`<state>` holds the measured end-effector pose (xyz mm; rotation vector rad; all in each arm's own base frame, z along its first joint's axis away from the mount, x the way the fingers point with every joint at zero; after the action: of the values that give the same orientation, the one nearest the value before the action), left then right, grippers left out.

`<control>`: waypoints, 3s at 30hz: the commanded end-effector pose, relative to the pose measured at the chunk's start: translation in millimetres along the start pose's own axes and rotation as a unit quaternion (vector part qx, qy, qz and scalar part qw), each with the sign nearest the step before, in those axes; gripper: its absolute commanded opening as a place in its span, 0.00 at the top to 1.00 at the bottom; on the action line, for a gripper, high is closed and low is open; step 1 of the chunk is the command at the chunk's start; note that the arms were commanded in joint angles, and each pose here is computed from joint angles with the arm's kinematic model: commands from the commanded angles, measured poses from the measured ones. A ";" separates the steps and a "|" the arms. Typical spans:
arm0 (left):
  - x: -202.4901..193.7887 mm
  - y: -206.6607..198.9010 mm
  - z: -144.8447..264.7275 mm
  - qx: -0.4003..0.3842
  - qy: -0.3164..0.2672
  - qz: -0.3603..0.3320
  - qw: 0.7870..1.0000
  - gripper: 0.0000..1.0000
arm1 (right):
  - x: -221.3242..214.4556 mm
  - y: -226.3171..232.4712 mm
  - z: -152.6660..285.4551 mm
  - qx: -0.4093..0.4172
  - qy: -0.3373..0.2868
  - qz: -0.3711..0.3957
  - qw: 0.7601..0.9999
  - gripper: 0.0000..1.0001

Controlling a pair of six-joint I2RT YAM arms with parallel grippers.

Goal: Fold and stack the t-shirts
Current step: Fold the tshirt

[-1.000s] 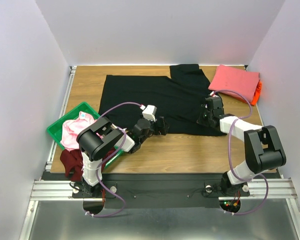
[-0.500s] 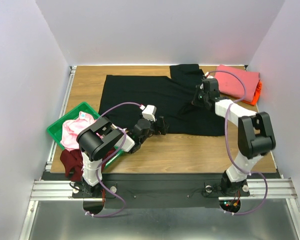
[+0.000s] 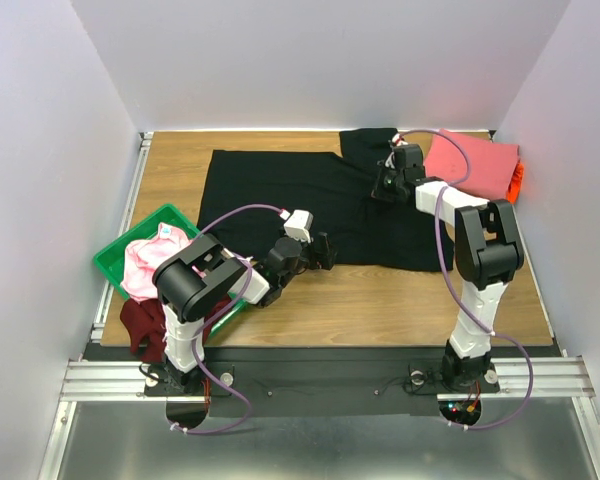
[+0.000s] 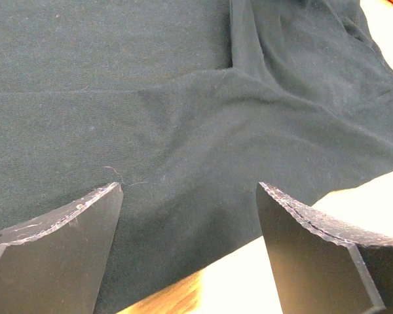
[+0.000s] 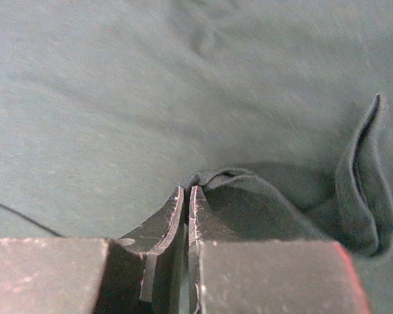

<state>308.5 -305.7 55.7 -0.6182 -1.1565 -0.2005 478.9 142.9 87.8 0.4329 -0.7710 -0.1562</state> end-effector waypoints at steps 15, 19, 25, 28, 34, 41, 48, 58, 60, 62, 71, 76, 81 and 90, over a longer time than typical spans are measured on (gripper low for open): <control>17.6 0.5 7.0 0.018 -0.019 -0.008 1.000 0.04 | 65.4 54.3 55.8 0.101 -0.104 0.053 0.988 0.42; 18.8 4.0 9.2 0.026 -0.022 -0.013 0.999 0.04 | 50.7 21.8 85.0 0.014 -0.135 0.030 0.990 0.33; 14.3 5.5 8.2 0.027 -0.020 -0.014 0.999 0.04 | 3.7 -69.1 120.7 -0.123 -0.144 -0.049 0.981 0.24; 11.3 6.1 6.8 0.026 -0.018 -0.015 0.999 0.03 | -12.5 -102.8 135.3 -0.162 -0.143 -0.075 0.973 0.24; 8.7 6.1 7.2 0.021 -0.019 -0.015 0.999 0.03 | -26.3 -126.4 141.9 -0.196 -0.133 -0.092 0.967 0.24; 6.1 8.2 10.7 0.020 -0.020 -0.013 1.000 0.03 | -42.2 -149.6 134.5 -0.225 -0.106 -0.110 0.962 0.26; 12.6 6.9 16.9 0.017 -0.029 -0.012 0.999 0.03 | -52.9 -164.0 128.5 -0.253 -0.085 -0.116 0.957 0.36; 16.3 2.9 23.6 0.005 -0.034 0.001 0.999 0.03 | -80.2 -182.1 131.8 -0.296 -0.035 -0.125 0.946 0.44; 18.3 2.8 26.2 0.005 -0.037 0.006 0.999 0.03 | -85.2 -183.8 136.8 -0.306 -0.030 -0.125 0.943 0.44; 21.3 1.2 30.1 0.002 -0.040 0.012 0.999 0.03 | -92.1 -185.2 144.7 -0.317 -0.026 -0.124 0.940 0.44; 30.7 -2.4 46.6 -0.009 -0.055 0.027 0.998 0.03 | -93.4 -168.0 173.3 -0.299 -0.035 -0.132 0.944 0.41; 60.9 -11.8 65.3 -0.015 -0.093 0.031 0.995 0.03 | -82.1 -156.2 192.2 -0.285 -0.058 -0.122 0.949 0.37; 96.3 -6.3 78.3 0.034 -0.130 0.019 0.991 0.01 | -47.9 -127.3 213.5 -0.226 -0.112 -0.102 0.962 0.31; 155.7 21.1 42.0 0.108 -0.160 -0.007 0.981 0.01 | -7.0 -102.1 181.2 -0.131 -0.117 -0.080 0.981 0.28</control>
<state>318.1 -250.6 187.8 -0.5401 -1.4342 -0.0093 322.2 -16.3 145.7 0.1253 -0.8896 -0.5311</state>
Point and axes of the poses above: each gripper's point midway between its finger pads, its own z axis back along the fingers, its own y axis along the line the jaws close on, x = y × z, the point moved 3 cm from there along z, back along the fingers, and after that the axes turned 3 degrees about -z, right-handed, at the moved point
